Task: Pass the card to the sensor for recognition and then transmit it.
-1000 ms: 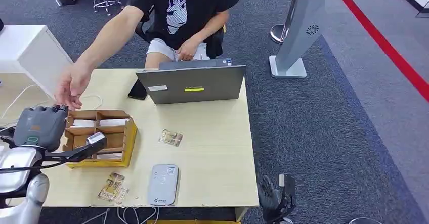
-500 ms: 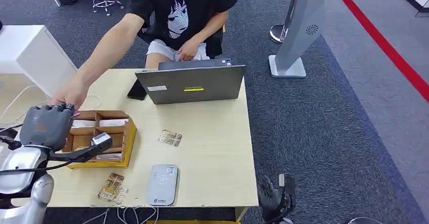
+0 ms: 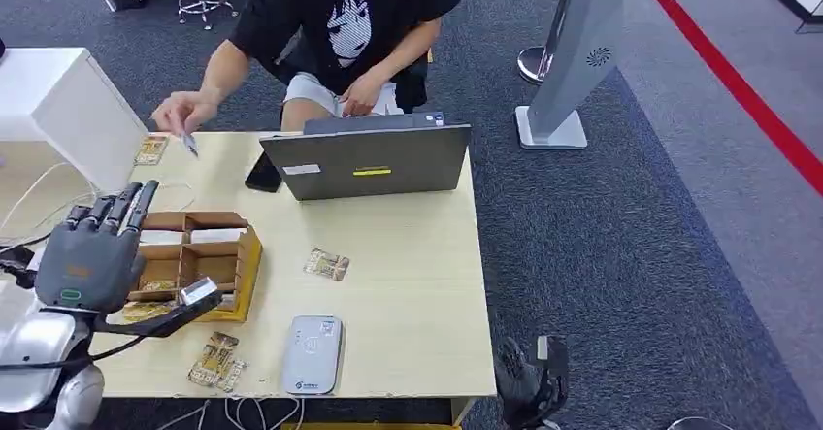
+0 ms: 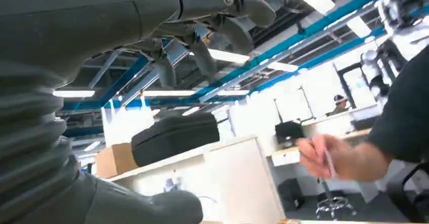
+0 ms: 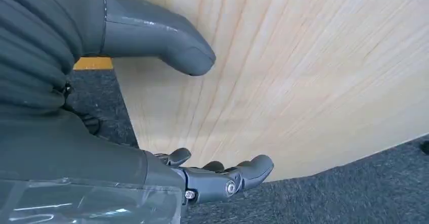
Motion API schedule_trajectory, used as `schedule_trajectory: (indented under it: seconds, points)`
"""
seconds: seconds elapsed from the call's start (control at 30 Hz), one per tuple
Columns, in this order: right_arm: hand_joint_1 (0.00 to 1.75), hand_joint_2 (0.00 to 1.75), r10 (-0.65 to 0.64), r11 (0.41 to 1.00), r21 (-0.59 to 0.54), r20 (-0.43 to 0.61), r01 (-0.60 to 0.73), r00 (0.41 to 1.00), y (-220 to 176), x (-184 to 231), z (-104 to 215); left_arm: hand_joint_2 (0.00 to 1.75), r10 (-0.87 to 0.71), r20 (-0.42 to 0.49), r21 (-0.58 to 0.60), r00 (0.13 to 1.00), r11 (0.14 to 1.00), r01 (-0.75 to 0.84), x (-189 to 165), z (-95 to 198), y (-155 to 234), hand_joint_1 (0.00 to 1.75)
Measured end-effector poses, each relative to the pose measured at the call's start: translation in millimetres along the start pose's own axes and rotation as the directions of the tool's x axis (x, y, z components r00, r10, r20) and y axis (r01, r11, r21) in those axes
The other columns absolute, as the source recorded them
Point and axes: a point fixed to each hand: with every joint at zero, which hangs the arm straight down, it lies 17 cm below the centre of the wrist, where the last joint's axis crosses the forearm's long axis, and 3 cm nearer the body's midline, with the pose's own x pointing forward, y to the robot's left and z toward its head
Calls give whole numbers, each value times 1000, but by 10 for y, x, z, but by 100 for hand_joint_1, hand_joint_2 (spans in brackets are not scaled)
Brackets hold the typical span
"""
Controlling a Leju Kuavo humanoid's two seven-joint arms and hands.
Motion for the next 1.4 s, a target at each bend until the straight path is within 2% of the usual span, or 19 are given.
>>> schedule_trajectory:
  seconds: [0.17, 0.27, 0.37, 0.5, 0.7, 0.97, 1.17, 1.4]
  points:
    - [0, 175, -22, 1000, -22, 12, 22, 1000, -80, -23, 53, 175, 23, 61, 27, 998, 999, -25, 270, 468, 136, 0]
    - [0, 175, -33, 999, -38, 22, 34, 999, -137, -24, 80, 175, 4, 87, -1, 996, 1000, -4, 376, 772, 94, 0]
    - [0, 175, -41, 998, -47, 30, 42, 999, -177, -2, 83, 175, 6, 85, -38, 996, 999, -3, 390, 1008, -6, 0]
    - [0, 175, -39, 998, -44, 32, 41, 999, -185, 15, 79, 175, -55, 60, -72, 997, 996, 59, 263, 1160, -124, 0]
    - [0, 175, -31, 999, -31, 25, 32, 999, -158, 13, 74, 175, -139, 0, -119, 990, 983, 138, -176, 1232, -408, 0]
    - [0, 175, -28, 999, -15, 23, 29, 999, -94, 23, 56, 175, -214, -27, -223, 977, 954, 203, -695, 1207, -901, 0]
    - [0, 175, -21, 1000, 3, 23, 21, 1000, -20, 65, 10, 175, -208, -74, -270, 975, 946, 181, -909, 1111, -1139, 0]
    - [0, 175, -15, 1000, 11, 15, 15, 1000, 18, 56, -2, 175, -154, -149, -285, 977, 953, 106, -976, 1021, -1273, 0]
